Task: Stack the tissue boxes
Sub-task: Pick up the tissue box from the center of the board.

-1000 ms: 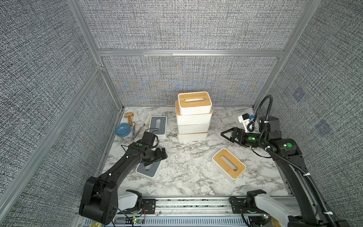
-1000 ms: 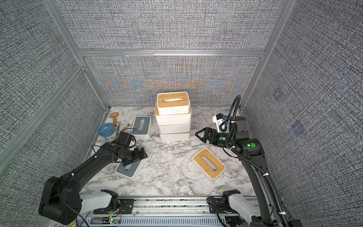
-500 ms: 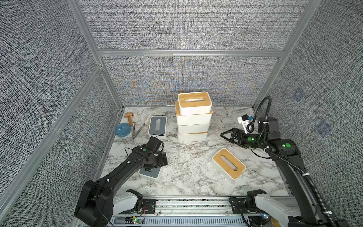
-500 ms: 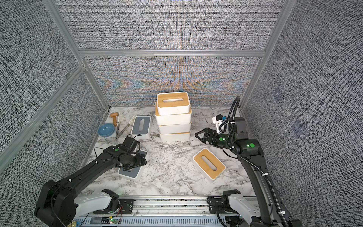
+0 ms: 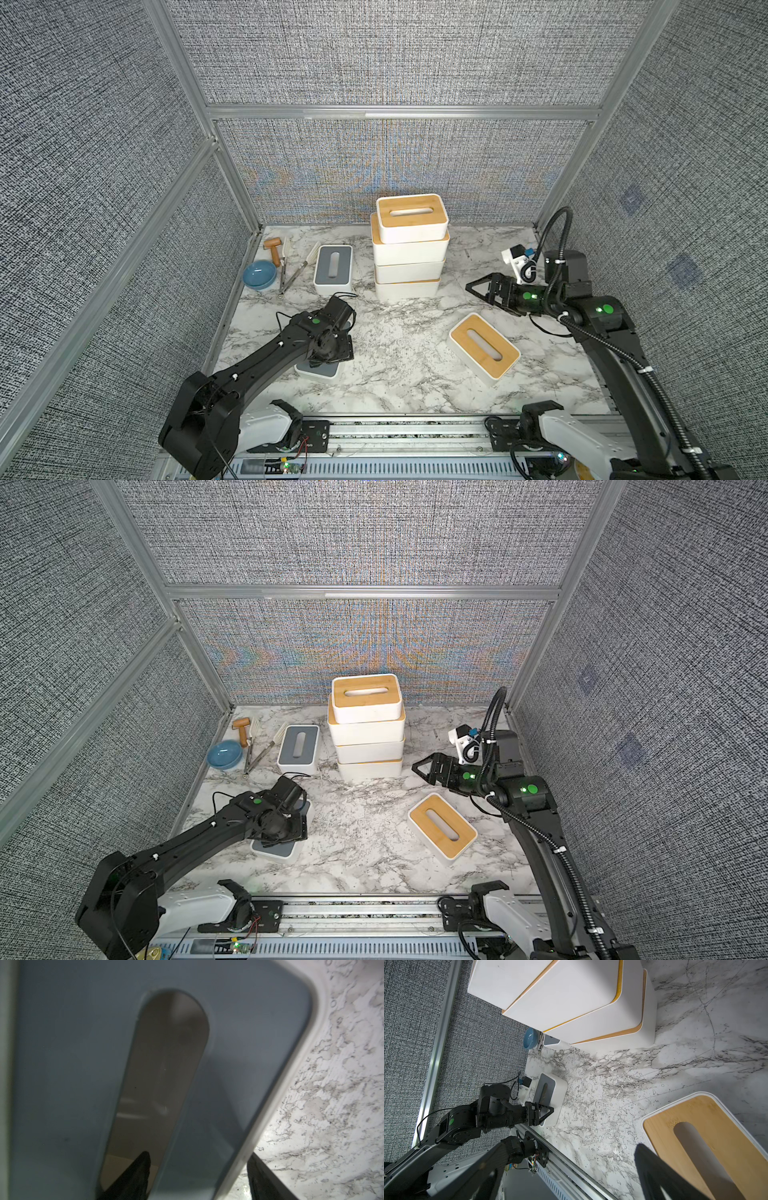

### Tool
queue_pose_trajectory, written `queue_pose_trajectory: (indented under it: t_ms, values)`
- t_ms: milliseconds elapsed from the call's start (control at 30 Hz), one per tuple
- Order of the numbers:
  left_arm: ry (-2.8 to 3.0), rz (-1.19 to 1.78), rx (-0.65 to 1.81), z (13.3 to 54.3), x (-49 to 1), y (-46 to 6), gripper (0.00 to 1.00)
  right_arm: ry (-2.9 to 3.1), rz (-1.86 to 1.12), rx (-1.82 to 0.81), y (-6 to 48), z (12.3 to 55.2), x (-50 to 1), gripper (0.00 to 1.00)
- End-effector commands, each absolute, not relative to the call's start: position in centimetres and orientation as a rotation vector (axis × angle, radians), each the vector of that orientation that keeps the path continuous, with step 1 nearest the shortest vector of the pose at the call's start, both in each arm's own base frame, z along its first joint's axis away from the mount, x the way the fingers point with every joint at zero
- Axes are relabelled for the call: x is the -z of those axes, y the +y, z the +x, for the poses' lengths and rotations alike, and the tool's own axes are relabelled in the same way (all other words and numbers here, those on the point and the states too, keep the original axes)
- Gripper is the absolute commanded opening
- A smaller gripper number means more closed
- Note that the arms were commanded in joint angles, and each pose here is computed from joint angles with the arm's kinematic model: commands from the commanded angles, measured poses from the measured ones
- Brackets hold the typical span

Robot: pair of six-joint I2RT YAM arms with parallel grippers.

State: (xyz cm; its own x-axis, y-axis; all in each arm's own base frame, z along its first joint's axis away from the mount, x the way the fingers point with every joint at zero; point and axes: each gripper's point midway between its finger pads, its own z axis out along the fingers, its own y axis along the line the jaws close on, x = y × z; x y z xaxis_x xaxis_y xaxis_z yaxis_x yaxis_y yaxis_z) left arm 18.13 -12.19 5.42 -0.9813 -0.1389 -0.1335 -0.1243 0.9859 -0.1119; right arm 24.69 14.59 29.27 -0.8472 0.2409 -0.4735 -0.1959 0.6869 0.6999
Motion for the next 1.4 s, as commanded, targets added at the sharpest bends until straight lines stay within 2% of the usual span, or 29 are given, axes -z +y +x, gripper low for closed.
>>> queue_pose_trajectory:
  t_ms: [0, 467, 833, 1000, 1167, 1367]
  values:
    - [3.015, -0.213, 0.096, 17.3, -5.1, -11.5, 0.71, 2.35, 0.028, -1.089, 15.0, 24.4, -29.0, 0.99]
    - [2.983, -0.206, 0.028, 17.8, -5.4, -11.3, 0.56, 2.331, 0.083, -1.262, 17.7, 23.7, -25.3, 0.99]
    - [2.919, -0.157, 0.094, 19.5, -6.4, -12.7, 0.43, 2.328, 0.072, -1.263, 18.5, 24.9, -25.2, 0.99]
    - [2.812, -0.024, 0.198, 21.7, -9.3, -14.8, 0.4, 2.357, 0.071, -1.242, 18.4, 25.2, -24.8, 0.99]
    - [2.616, 0.175, 0.342, 23.3, -13.8, -17.0, 0.36, 2.314, 0.057, -1.268, 18.4, 26.2, -27.3, 0.99]
    - [2.289, 0.596, 0.558, 22.8, -19.4, -20.6, 0.31, 2.295, 0.039, -1.26, 17.5, 26.7, -29.3, 0.99]
